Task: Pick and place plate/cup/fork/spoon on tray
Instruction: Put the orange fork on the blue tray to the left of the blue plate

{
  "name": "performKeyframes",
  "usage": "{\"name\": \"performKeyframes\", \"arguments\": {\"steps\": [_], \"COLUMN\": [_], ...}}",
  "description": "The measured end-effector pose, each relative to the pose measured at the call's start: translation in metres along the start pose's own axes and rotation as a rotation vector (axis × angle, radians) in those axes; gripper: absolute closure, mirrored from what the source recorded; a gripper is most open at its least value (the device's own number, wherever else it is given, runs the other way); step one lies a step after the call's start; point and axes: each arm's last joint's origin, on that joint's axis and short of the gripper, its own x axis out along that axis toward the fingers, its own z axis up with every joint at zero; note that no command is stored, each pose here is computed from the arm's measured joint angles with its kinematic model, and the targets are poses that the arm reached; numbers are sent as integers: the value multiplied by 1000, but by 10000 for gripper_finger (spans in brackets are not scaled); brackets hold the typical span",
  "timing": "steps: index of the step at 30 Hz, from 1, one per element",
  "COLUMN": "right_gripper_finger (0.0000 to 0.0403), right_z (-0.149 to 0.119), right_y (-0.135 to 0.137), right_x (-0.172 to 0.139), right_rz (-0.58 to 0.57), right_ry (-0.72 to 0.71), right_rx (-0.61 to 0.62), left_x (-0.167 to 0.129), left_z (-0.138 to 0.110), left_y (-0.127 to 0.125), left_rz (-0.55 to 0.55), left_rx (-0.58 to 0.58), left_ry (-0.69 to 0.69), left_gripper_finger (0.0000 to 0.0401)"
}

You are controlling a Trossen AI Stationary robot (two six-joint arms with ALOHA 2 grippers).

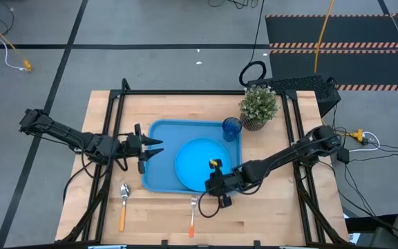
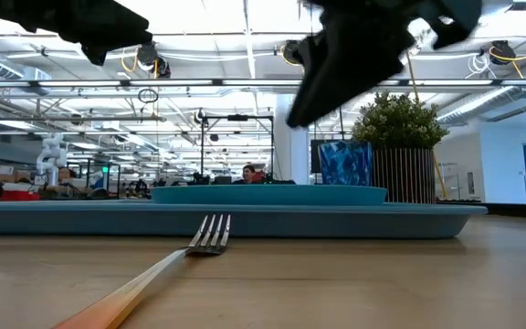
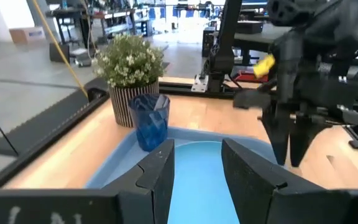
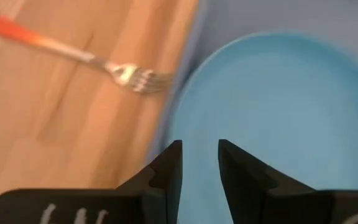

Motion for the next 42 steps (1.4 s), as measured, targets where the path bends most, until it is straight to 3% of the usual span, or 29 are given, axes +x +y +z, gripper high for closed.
{"name": "performKeyframes", "arguments": {"steps": [11,19,22,27,31,37,42], "right_gripper_finger": [307,307,307,307,307,307,307], "right_z": [5,4,-5,-30,-42,-44,-46], "right_y": [-19,-33,-38,-50,-54,-53,-53], "right_x": [-51,-97,-111,-119,-121,-123,-120], "right_rz": [-349,-569,-626,-636,-624,-589,-580], "right_ry": [-124,-470,-569,-635,-640,-653,-618], "right_rx": [-93,-219,-232,-120,-109,-87,-99], "left_x": [0,7,9,6,2,-2,0], "left_z": [-5,-9,-9,10,25,33,32], "left_y": [0,-5,-10,-17,-20,-20,-17], "left_rz": [4,0,-57,-180,-221,-218,-169], "left_rx": [-89,-199,-244,-320,-283,-213,-169], "left_ry": [43,66,60,-100,-252,-346,-343], "left_gripper_finger": [265,265,265,265,265,265,265]}}
